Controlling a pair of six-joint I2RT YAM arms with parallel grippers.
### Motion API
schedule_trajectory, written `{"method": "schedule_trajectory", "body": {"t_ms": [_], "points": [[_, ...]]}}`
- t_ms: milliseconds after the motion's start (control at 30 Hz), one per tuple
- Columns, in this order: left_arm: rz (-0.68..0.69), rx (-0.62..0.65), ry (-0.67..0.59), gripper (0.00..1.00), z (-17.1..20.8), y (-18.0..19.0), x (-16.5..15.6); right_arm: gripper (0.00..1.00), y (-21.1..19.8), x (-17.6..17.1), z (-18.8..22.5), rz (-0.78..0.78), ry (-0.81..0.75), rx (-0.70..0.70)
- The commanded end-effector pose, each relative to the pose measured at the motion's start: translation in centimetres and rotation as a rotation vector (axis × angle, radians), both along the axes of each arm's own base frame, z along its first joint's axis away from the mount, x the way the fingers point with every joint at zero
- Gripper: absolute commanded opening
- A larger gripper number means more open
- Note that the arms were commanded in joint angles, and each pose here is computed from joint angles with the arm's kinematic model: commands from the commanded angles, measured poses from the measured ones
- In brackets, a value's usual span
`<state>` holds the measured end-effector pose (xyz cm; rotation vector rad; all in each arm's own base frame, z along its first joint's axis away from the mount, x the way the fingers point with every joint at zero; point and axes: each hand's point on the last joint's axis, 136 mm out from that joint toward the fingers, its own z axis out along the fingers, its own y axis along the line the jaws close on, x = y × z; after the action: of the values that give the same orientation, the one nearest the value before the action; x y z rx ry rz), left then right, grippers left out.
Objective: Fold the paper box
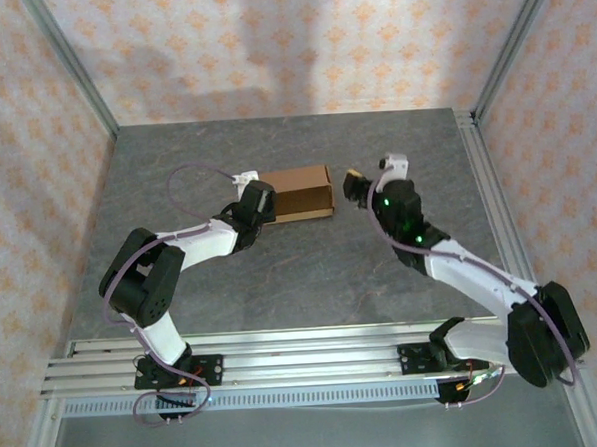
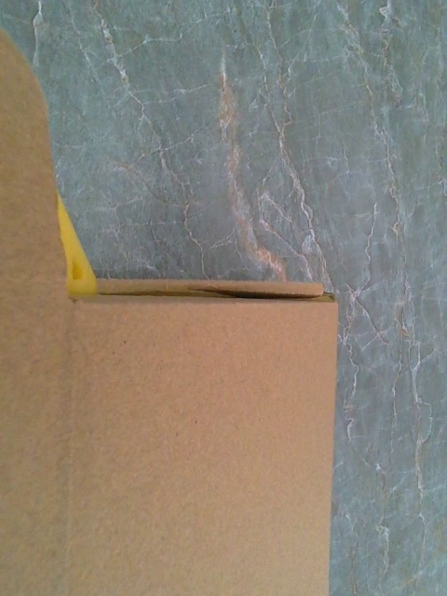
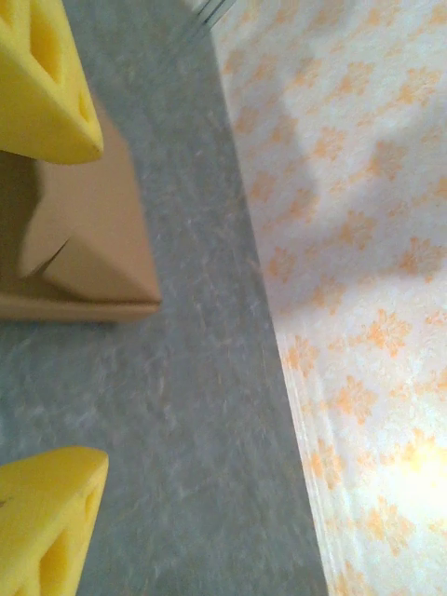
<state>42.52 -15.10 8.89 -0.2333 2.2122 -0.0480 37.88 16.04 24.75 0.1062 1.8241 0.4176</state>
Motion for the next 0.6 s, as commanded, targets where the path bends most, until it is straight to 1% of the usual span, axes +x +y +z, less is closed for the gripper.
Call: {"method": "schedule_trajectory", "body": {"t_ms": [0,100,200,367,400,500,567], "points": [[0.012,0.072,-0.011,0.02,1.2,0.6,-0.7,0.79,1.4,1.2,-2.4,0.003,0.184,0.054],[0.013,0.078,-0.015,0.14,1.4,0.6,-1.1,0.76,2.7,2.9,-3.4,0.012,0.242,0.077],[0.025,0.07,-0.024,0.25,1.7,0.7,-1.4,0.76,4.2,4.0,-5.2,0.043,0.327,0.061],[0.028,0.04,-0.027,0.38,1.6,0.7,-2.5,0.77,5.7,5.1,-8.8,0.079,0.4,0.056],[0.026,0.029,-0.024,0.4,1.4,0.7,-2.9,0.77,5.8,5.2,-9.8,0.076,0.418,0.048],[-0.001,0.013,-0.034,0.42,1.2,0.6,-4.9,0.77,5.8,5.4,-11.5,0.072,0.452,0.026],[-0.047,-0.001,-0.047,0.49,1.0,0.3,-6.5,0.78,5.7,5.4,-12.3,0.07,0.467,0.009]]}}
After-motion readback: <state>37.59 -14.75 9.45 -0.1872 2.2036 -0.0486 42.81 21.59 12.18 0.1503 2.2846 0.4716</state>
